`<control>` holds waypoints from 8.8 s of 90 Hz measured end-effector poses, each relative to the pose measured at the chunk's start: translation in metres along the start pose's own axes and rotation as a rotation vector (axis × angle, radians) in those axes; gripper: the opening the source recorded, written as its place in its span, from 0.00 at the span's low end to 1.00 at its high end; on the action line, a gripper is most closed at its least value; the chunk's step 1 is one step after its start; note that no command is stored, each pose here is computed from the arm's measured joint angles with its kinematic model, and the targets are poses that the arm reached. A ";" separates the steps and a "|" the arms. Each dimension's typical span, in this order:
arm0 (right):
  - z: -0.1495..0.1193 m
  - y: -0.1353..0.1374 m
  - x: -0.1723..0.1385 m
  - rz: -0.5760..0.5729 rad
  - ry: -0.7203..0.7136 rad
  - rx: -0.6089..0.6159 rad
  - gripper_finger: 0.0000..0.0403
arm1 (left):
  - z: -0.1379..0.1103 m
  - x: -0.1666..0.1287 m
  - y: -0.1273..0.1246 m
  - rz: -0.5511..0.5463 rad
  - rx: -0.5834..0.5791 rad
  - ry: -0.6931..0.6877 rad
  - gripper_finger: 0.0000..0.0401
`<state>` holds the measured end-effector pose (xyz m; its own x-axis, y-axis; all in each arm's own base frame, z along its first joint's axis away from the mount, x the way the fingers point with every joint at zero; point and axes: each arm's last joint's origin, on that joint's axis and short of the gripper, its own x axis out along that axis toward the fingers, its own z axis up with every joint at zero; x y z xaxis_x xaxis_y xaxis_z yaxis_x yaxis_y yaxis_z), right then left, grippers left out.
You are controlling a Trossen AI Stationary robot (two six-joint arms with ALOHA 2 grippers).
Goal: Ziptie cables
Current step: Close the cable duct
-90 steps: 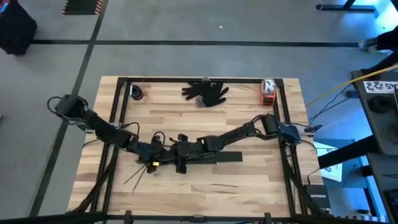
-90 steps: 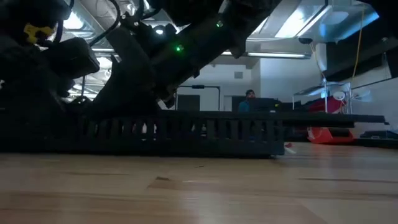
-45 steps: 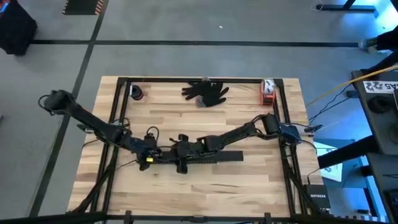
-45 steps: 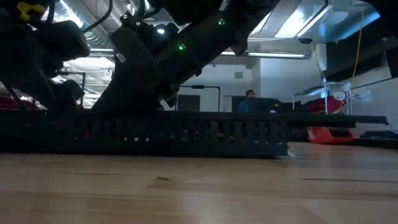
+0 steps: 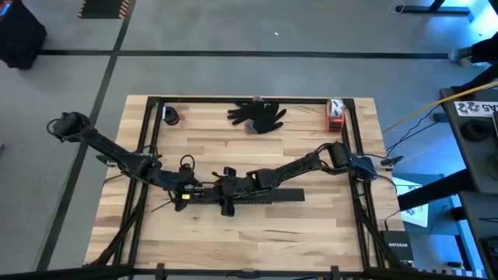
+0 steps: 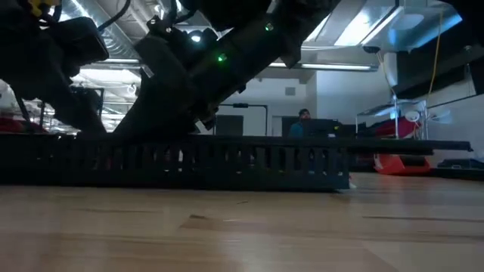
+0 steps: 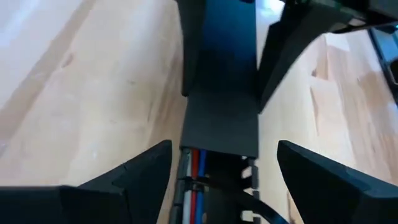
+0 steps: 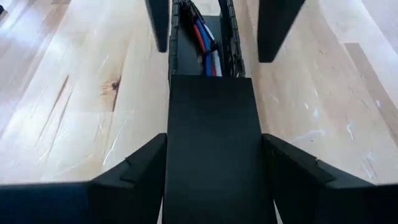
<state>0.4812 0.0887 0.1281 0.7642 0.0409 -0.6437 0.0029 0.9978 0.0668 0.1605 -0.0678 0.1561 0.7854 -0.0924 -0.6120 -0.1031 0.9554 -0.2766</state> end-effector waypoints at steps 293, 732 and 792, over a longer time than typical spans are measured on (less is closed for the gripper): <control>0.002 0.001 0.001 0.021 -0.038 0.016 0.64 | 0.001 0.000 0.003 0.070 -0.005 -0.043 0.70; 0.023 0.012 -0.004 0.125 0.131 -0.007 0.00 | -0.017 -0.005 -0.006 0.026 0.054 0.096 0.70; 0.020 0.008 0.008 0.129 0.112 0.025 0.00 | 0.021 -0.031 -0.017 0.122 0.162 0.143 0.70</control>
<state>0.5003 0.0962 0.1390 0.6824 0.1754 -0.7096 -0.0731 0.9823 0.1724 0.1508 -0.0757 0.1953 0.6774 -0.0009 -0.7356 -0.0842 0.9933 -0.0788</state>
